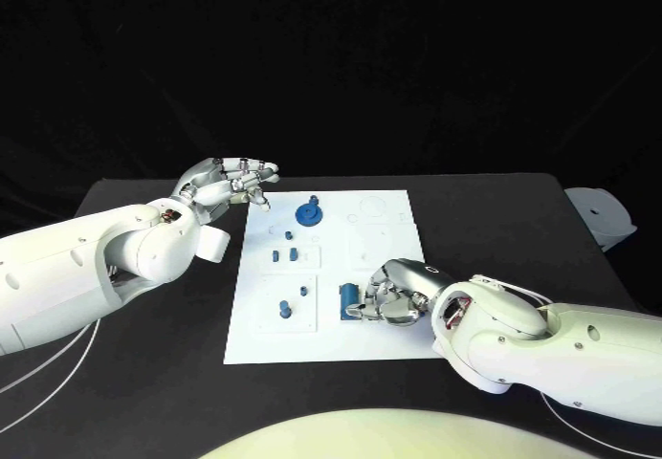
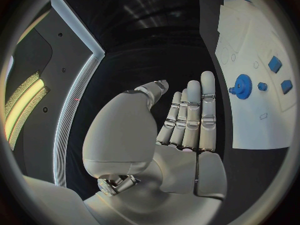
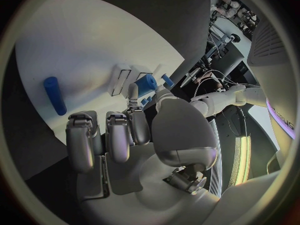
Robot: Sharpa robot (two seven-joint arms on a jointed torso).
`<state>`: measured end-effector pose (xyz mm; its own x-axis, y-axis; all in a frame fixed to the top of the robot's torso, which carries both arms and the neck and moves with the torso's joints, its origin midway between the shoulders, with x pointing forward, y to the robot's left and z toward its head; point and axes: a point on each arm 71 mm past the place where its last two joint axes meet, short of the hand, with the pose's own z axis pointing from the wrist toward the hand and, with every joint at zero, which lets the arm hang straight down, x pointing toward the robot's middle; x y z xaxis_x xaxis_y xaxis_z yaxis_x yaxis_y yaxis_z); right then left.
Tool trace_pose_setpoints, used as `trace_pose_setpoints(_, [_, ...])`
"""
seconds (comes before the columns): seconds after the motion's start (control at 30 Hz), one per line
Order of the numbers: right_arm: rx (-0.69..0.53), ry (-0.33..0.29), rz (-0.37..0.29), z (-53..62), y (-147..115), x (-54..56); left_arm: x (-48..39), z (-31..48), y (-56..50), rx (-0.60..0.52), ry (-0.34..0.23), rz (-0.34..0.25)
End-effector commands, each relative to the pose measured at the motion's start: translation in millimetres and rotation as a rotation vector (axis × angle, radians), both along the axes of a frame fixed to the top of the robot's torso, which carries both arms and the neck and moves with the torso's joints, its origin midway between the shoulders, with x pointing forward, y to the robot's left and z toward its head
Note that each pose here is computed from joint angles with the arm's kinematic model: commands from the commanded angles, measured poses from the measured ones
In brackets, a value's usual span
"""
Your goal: Assemble the parts on the task board
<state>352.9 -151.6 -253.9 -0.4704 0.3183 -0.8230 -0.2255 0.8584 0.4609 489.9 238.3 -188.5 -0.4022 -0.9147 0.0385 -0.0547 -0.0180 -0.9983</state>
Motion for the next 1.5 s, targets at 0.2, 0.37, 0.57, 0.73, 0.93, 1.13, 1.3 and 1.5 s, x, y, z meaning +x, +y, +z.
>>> trace_pose_setpoints(0.2, [-0.027, -0.01, 0.015, -3.2, -3, 3.3, -0.7, 0.9, -2.7, -0.011, 0.0, -0.019])
trace_pose_setpoints(0.37, [-0.039, -0.013, 0.013, -5.2, -4, 6.4, -0.6, 0.7, -2.7, -0.011, 0.002, -0.02])
trace_pose_setpoints(0.57, [-0.05, -0.011, 0.024, -6.2, -4, 6.8, -0.7, 0.6, -2.5, -0.01, 0.004, -0.021])
trace_pose_setpoints(0.73, [-0.052, -0.01, 0.036, -6.0, -3, 5.9, -0.7, 0.4, -1.9, -0.008, 0.006, -0.02])
trace_pose_setpoints(0.93, [-0.048, 0.0, 0.05, -5.9, -3, 4.4, -0.8, 0.3, -1.2, -0.007, 0.007, -0.02])
trace_pose_setpoints(1.13, [-0.036, -0.001, 0.049, -5.4, -1, 4.2, -0.8, 0.3, -0.9, -0.007, 0.008, -0.02])
trace_pose_setpoints(1.3, [-0.024, -0.013, 0.037, -4.1, -3, 4.5, -0.8, 0.2, -1.2, -0.007, 0.008, -0.021])
trace_pose_setpoints(1.5, [0.029, -0.051, 0.004, 2.5, -10, 3.4, -0.7, 0.2, -0.9, -0.007, 0.008, -0.02])
